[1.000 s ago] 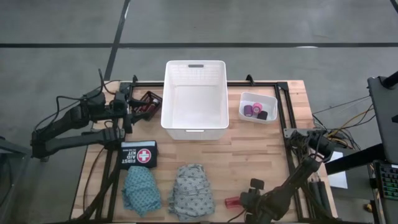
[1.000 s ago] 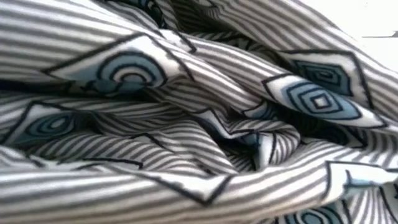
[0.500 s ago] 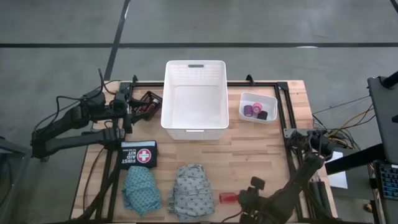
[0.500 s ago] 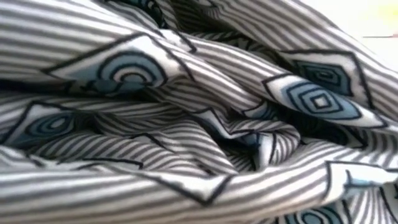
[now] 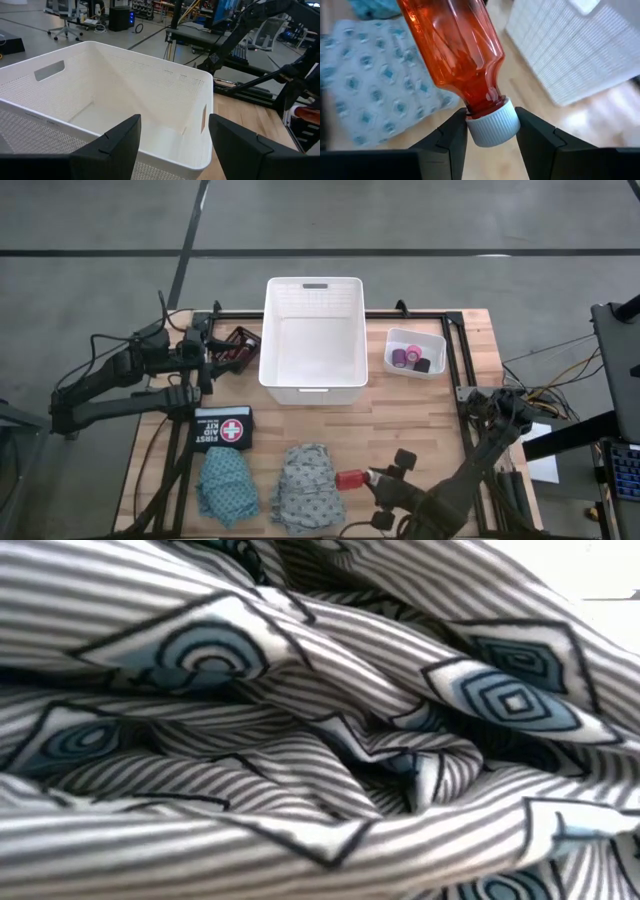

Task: Pick & Place Medicine items
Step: Put the red medicine bottle into the black bin

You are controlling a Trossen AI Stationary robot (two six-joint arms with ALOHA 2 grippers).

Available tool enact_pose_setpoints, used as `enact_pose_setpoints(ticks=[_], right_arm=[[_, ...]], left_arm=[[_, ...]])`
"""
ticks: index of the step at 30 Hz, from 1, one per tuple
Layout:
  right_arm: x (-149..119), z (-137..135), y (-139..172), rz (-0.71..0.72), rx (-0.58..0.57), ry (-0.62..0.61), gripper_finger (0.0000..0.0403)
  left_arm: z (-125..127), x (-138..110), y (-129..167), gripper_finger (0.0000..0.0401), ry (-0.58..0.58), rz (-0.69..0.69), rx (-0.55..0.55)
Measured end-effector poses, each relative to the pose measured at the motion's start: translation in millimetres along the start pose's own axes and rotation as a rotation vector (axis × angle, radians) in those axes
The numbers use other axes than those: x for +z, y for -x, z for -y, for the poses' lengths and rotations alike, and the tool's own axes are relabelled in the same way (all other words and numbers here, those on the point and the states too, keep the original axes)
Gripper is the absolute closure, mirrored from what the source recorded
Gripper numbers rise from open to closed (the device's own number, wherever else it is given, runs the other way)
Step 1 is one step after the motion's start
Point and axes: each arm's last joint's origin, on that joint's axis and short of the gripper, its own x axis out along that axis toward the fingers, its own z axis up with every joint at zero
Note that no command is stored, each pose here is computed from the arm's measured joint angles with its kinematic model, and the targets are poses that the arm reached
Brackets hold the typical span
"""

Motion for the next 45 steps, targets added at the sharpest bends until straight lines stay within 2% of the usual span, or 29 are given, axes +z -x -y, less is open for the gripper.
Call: enact_pose_setpoints(ticks=[7,13,20,24,28,30,35,41,45], right_arm=[[15,10,-22,0.0,-0.066,0.009,0.0261],[25,18,-37,-0.019,-0.101,0.107,0.0261],[34,26,-51,-0.036,-0.135,0.079,0.0261],[39,31,-59,-0.043,-0.155,0.062,0.0261],[42,35,-65,-0.047,-0.17,0.034,0.0261],[44,36,-67,-0.049,-0.175,0.028,0.0261],[48,40,-73,-0.041,-0.194,0.014,0.0261],[58,44,-81,0.063,-0.256,-0.017,0.0261],[67,47,-91,0.091,-0.269,-0.001,0.0261]], left_arm=[[0,0,0,0.016,0.0,0.0,0.0],[0,0,0,0.0161,0.0,0.0,0.0],[0,0,0,0.0161,0.018,-0.001,0.001],[0,3,0,0.0161,0.099,0.025,-0.004],[1,1,-2,0.0162,0.398,-0.008,-0.031],[2,-3,-5,0.0162,0.462,-0.069,-0.069],[5,-7,-21,0.0162,0.501,-0.22,-0.22],[4,-14,-46,0.0162,0.537,-0.336,-0.206],[4,-11,-55,0.0162,0.531,-0.318,-0.218]])
